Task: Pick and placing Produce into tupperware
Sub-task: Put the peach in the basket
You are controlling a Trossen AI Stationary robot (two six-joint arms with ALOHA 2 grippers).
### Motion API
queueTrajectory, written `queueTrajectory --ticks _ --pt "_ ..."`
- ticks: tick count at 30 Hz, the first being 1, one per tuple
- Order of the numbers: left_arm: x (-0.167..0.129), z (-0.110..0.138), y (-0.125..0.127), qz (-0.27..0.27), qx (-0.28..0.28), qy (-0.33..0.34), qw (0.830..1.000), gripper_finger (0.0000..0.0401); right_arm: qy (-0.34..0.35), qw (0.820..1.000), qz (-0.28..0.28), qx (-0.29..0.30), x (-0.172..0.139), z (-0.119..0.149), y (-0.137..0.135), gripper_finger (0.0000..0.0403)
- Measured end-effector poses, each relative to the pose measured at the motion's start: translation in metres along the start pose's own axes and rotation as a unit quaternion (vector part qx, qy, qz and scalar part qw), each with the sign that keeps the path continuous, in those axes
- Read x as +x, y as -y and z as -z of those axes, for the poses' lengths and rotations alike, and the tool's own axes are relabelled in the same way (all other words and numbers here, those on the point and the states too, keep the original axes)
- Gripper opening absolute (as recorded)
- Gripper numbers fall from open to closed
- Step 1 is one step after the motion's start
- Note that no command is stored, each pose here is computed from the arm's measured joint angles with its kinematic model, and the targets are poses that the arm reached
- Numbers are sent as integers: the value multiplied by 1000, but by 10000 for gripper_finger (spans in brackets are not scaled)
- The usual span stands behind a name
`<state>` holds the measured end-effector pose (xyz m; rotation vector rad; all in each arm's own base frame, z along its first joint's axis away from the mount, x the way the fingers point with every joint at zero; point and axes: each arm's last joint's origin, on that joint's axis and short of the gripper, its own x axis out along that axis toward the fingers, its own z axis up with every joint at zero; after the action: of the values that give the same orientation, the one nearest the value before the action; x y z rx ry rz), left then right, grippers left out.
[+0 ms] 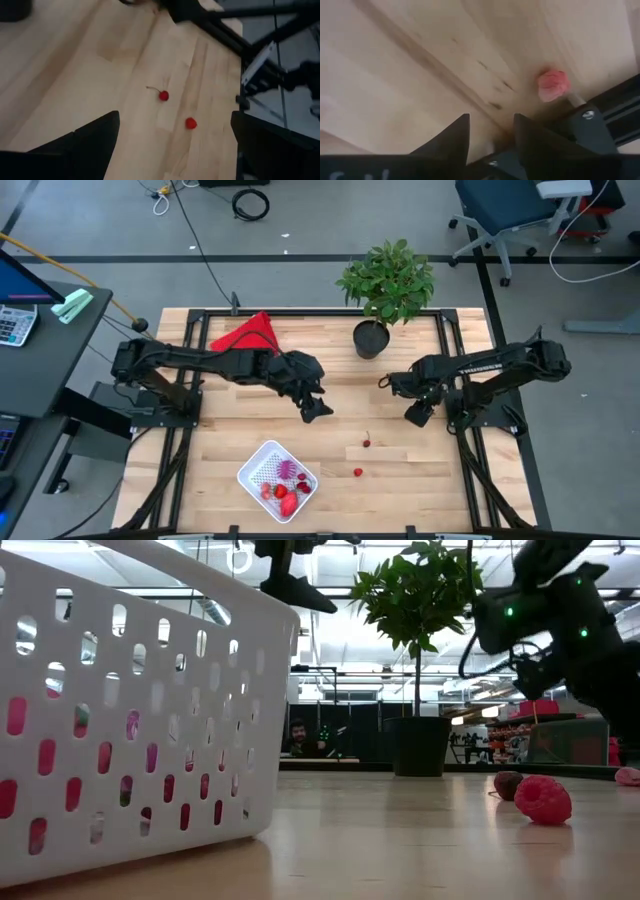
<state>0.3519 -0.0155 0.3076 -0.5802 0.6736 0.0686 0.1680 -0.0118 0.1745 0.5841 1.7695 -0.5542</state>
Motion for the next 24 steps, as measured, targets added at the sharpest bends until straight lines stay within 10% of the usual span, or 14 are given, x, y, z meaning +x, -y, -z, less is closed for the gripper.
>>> queueTrajectory --ticks 24 --pt "13 -3 -7 9 -62 -2 998 389 -30 997 31 -63 10 -18 37 216"
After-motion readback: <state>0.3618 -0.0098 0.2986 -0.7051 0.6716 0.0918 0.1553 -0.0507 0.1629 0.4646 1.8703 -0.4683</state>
